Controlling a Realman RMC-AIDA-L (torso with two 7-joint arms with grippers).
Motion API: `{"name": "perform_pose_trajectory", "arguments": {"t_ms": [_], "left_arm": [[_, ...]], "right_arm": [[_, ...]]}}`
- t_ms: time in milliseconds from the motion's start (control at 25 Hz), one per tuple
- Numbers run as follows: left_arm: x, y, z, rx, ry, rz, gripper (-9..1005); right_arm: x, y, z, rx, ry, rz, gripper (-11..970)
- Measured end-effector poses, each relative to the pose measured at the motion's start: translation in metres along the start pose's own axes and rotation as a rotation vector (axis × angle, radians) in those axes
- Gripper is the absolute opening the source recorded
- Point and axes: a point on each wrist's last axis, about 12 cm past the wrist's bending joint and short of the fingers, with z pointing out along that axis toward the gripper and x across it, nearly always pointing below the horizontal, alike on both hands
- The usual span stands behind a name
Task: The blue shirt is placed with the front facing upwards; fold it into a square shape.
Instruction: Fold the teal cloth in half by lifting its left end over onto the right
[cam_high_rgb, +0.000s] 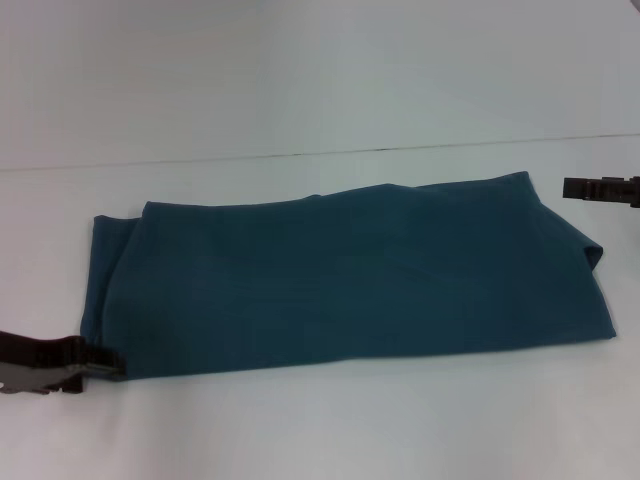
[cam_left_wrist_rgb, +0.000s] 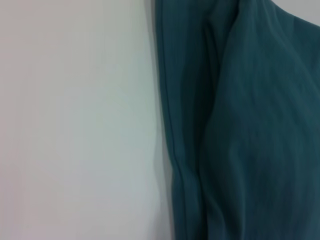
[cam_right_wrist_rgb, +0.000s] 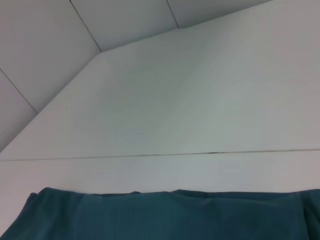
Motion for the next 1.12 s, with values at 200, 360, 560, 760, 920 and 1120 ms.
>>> {"name": "perform_pose_trajectory", "arguments": {"t_ms": [200, 360, 560, 760, 920, 1120], "left_arm": [[-0.003, -0.004, 0.001, -0.007, 0.001, 0.019, 662], [-0.006, -0.007, 0.002, -0.009, 0.001, 0.028, 662], [-0.010, -0.011, 0.004, -0.006, -0.006, 0.037, 662], [-0.015, -0.017, 0.006, -0.003, -0.017, 0.050, 663], [-0.017, -0.020, 0.006, 0.000, -0.022, 0.057, 663], [-0.018, -0.021, 0.006, 0.001, -0.024, 0.064, 662]], "right_arm": [[0.001, 0.000, 0.000, 0.001, -0.001, 0.002, 916], [0.001, 0.000, -0.001, 0.002, -0.001, 0.004, 916], [0.000, -0.001, -0.001, 0.002, -0.003, 0.006, 916], [0.000, -0.001, -0.001, 0.002, -0.004, 0.005, 916], [0.000, -0.001, -0.001, 0.002, -0.004, 0.002, 917], [0.000, -0.001, -0.001, 0.004, -0.005, 0.002, 917]]}}
